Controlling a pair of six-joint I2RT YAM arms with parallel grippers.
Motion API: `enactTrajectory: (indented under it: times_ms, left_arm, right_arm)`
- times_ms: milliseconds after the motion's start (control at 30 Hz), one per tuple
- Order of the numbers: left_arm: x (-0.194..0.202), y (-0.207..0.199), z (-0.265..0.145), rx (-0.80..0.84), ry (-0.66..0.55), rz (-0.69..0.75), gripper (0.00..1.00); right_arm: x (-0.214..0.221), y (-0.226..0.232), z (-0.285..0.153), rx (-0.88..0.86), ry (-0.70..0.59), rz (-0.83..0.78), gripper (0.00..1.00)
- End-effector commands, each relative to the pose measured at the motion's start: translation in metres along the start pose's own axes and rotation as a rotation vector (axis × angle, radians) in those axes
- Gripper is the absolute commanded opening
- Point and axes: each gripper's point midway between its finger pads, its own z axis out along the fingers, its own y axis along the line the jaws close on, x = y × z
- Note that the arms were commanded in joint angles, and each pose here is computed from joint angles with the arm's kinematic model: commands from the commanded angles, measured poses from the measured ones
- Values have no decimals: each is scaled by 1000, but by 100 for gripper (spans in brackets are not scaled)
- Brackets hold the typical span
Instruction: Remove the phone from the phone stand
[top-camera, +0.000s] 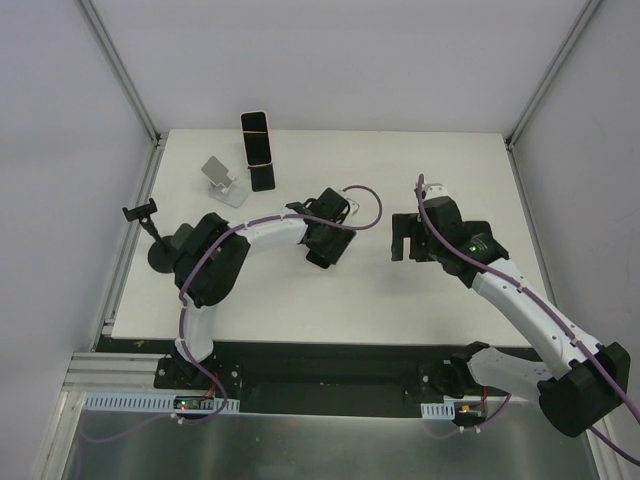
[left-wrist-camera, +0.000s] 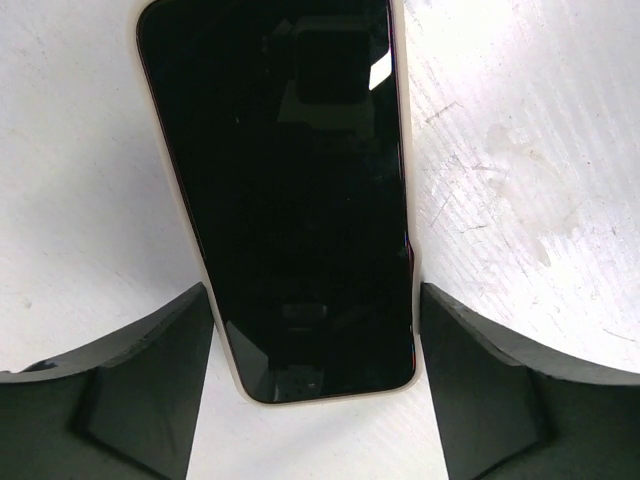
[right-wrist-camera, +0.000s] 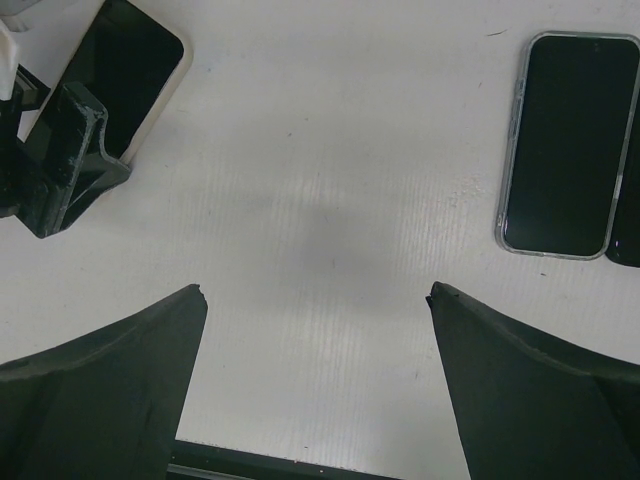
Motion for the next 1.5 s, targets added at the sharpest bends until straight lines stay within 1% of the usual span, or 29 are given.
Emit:
enactTrajectory:
  times_ms: [0, 33, 67, 100, 133, 167, 200, 233, 267, 300, 333, 367, 433, 467, 500, 667, 733, 800, 900, 1067, 1100, 1233, 1400, 1467]
  left_arm:
    - [71, 8, 11, -42, 254, 25, 68]
    - [72, 9, 9, -47, 255, 28, 64]
    - [70, 9, 6, -48, 246, 38, 53]
    - [68, 10, 2, -48, 238, 44, 49]
    - [70, 9, 0, -42, 239, 51, 40]
    - [64, 9, -9, -31, 211, 83, 36]
    - [62, 6, -13, -2, 199, 101, 29]
    - [62, 5, -17, 8, 190, 125, 28]
    - [55, 3, -27, 36, 152, 170, 26]
    - [54, 1, -32, 56, 137, 192, 23]
    - [56, -1, -37, 80, 125, 228, 22]
    - [46, -3, -49, 86, 68, 242, 21]
    - [45, -5, -58, 109, 28, 283, 20]
    - [36, -7, -69, 116, -25, 299, 18]
    - [34, -8, -73, 123, -46, 312, 18]
    - [41, -14, -87, 180, -108, 415, 16]
    - [47, -15, -88, 196, -116, 445, 15]
    - [45, -19, -94, 213, -148, 459, 13]
    - [51, -19, -92, 218, -137, 464, 10]
    - [58, -21, -83, 236, -108, 457, 10]
    - [61, -20, -81, 237, -101, 456, 10]
    - [72, -21, -69, 257, -84, 499, 11]
    - [90, -35, -59, 367, -65, 583, 15]
    - [94, -41, -57, 378, -50, 620, 15]
  right_arm:
    - [-6, 4, -3, -27, -21, 21, 96]
    - [-7, 4, -3, -27, -24, 26, 96]
    - [-7, 4, -3, -27, -22, 26, 96]
    - [-7, 5, -3, -31, -24, 28, 96]
    - [-7, 6, -3, -39, -26, 26, 96]
    - [-7, 10, -4, -64, -27, 12, 96]
    - [-7, 12, -5, -82, -31, 1, 96]
    - [-9, 16, -5, -108, -44, -13, 96]
    - [-8, 23, -7, -160, -44, -59, 96]
    - [-8, 27, -9, -189, -48, -77, 96]
    - [-9, 32, -10, -219, -54, -96, 96]
    - [-7, 41, -13, -277, -46, -117, 96]
    - [-7, 44, -16, -306, -46, -149, 96]
    - [-7, 46, -17, -319, -47, -153, 96]
    - [-6, 46, -17, -323, -47, -159, 96]
    - [2, 52, -15, -374, -16, -175, 96]
    - [6, 54, -11, -391, 4, -187, 96]
    - [13, 57, -7, -416, 37, -187, 96]
    - [20, 62, -1, -455, 79, -184, 96]
    - [30, 71, 8, -503, 113, -180, 96]
    - [28, 74, 10, -517, 97, -183, 96]
    - [33, 82, 15, -573, 97, -211, 96]
    - [33, 77, 20, -548, 80, -241, 96]
    - [31, 75, 20, -535, 69, -244, 96]
